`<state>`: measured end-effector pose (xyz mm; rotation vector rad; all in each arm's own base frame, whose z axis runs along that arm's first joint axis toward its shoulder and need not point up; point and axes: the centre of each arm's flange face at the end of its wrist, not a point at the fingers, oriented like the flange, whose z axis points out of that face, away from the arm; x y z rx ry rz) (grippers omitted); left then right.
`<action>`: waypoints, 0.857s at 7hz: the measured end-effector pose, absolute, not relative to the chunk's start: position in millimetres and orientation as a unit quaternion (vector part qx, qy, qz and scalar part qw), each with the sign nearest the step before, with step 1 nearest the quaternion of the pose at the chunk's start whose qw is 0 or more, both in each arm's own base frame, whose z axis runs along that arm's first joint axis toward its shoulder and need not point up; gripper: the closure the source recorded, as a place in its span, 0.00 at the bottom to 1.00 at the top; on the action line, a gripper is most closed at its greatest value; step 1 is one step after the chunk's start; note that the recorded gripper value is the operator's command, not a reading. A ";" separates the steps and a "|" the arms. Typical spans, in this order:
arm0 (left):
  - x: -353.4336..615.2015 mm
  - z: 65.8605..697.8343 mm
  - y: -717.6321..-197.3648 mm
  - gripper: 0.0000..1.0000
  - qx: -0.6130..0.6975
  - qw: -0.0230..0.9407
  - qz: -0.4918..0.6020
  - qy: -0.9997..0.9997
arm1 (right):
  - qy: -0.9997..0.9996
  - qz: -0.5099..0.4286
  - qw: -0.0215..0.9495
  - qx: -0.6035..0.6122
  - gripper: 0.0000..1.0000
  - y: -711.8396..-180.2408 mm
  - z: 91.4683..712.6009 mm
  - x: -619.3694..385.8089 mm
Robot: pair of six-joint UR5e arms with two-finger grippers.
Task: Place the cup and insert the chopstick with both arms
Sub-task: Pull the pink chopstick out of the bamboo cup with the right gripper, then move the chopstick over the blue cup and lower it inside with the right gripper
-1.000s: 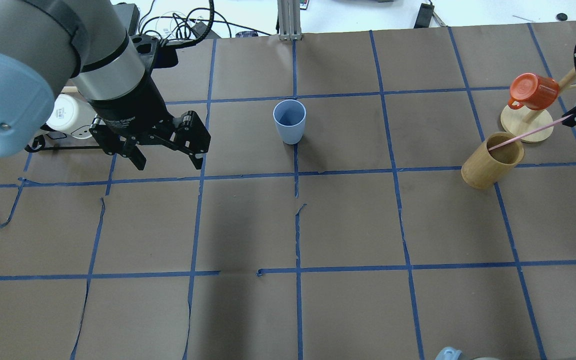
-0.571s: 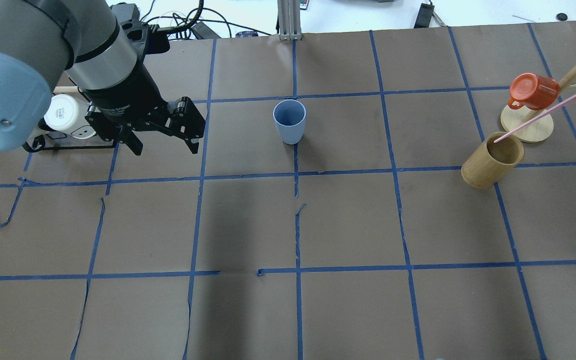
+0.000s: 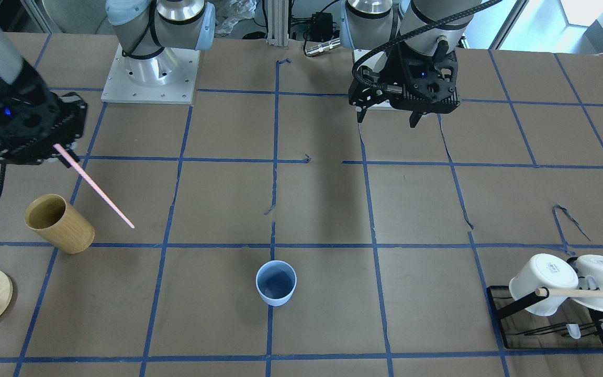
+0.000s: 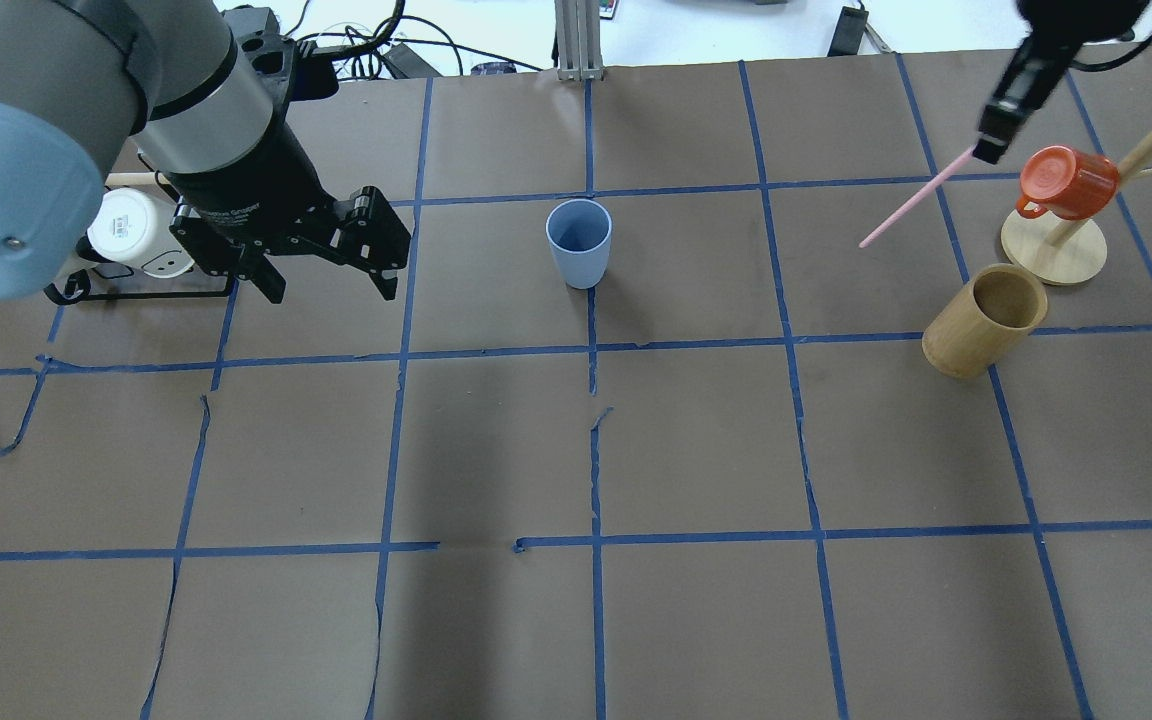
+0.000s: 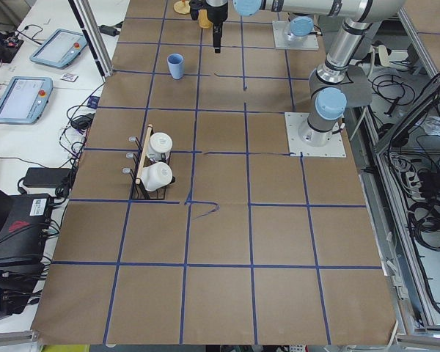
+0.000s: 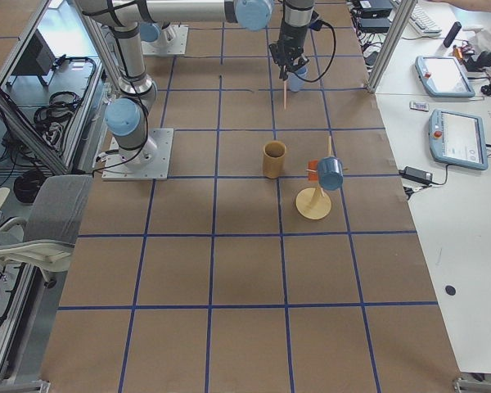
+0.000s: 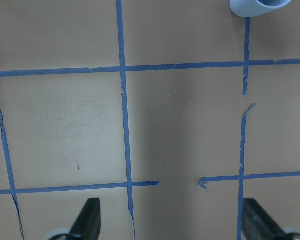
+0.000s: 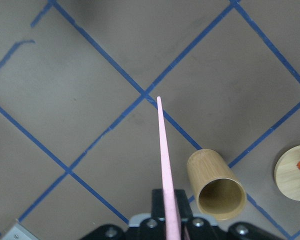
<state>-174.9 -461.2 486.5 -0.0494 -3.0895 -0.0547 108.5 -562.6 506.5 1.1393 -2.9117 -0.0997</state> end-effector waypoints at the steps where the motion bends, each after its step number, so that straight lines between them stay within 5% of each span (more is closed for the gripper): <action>1: -174.5 487.2 -461.8 0.00 -0.016 0.026 -0.015 -0.999 | -0.951 -0.022 0.003 0.309 0.90 -567.8 493.5 154.4; 6: -168.6 489.3 -464.6 0.00 -0.010 0.027 -0.009 -1.000 | -0.999 0.002 -0.019 0.044 0.90 -607.4 466.9 307.6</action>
